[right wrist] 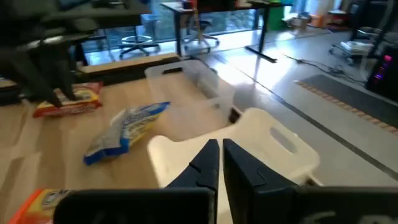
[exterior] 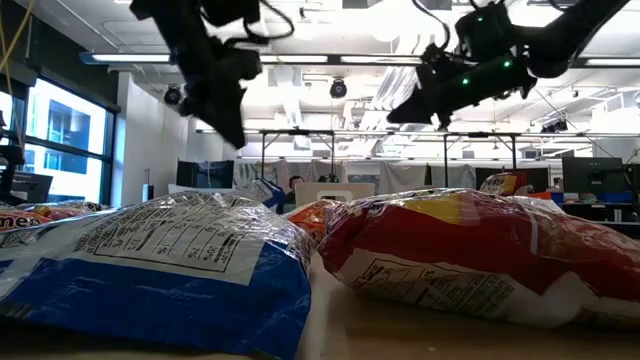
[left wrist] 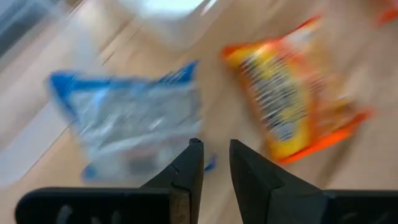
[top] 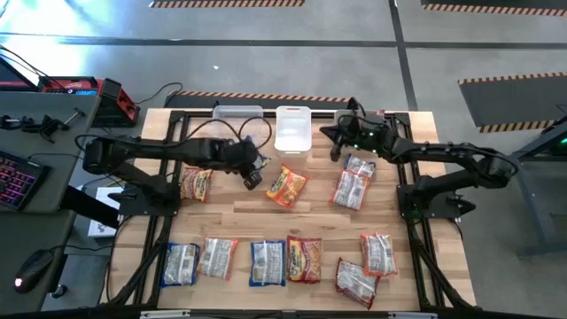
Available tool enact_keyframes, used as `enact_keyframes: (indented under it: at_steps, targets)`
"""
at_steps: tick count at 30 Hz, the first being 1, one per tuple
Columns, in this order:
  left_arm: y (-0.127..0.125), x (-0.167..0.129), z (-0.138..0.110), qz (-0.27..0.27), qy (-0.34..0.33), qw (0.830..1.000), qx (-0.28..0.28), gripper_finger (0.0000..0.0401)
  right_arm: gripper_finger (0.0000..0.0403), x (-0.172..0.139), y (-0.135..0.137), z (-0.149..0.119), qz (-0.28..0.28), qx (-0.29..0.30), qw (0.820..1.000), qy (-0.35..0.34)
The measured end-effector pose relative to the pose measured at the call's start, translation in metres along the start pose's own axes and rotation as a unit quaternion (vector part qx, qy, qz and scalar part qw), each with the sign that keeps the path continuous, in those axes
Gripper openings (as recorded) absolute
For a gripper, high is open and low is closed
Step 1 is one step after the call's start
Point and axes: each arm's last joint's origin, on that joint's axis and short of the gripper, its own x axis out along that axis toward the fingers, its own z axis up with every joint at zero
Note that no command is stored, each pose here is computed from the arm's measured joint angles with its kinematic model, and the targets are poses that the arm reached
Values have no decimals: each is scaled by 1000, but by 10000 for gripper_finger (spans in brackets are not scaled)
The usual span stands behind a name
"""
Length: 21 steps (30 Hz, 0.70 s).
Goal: Sort Maruchan noodles
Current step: Put the blue noodle pack into the white bin
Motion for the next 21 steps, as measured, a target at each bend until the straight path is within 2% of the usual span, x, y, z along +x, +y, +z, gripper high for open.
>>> enact_keyframes:
  at_steps: [5,10,15,18,21]
  targets:
    - [12,-9,30,-92,13,992,87,80,19,10,8,-2,18,-29,999,11]
    - [37,-9,51,-76,93,979,164,143,41,8,9,0,21,-40,999,14]
    - [51,11,67,-88,143,960,224,215,68,7,9,-1,21,-45,999,19]
    - [52,26,79,-102,141,947,271,240,78,7,9,-1,21,-47,998,20]
    - [54,45,88,-108,149,934,305,247,83,7,9,-3,22,-55,998,29]
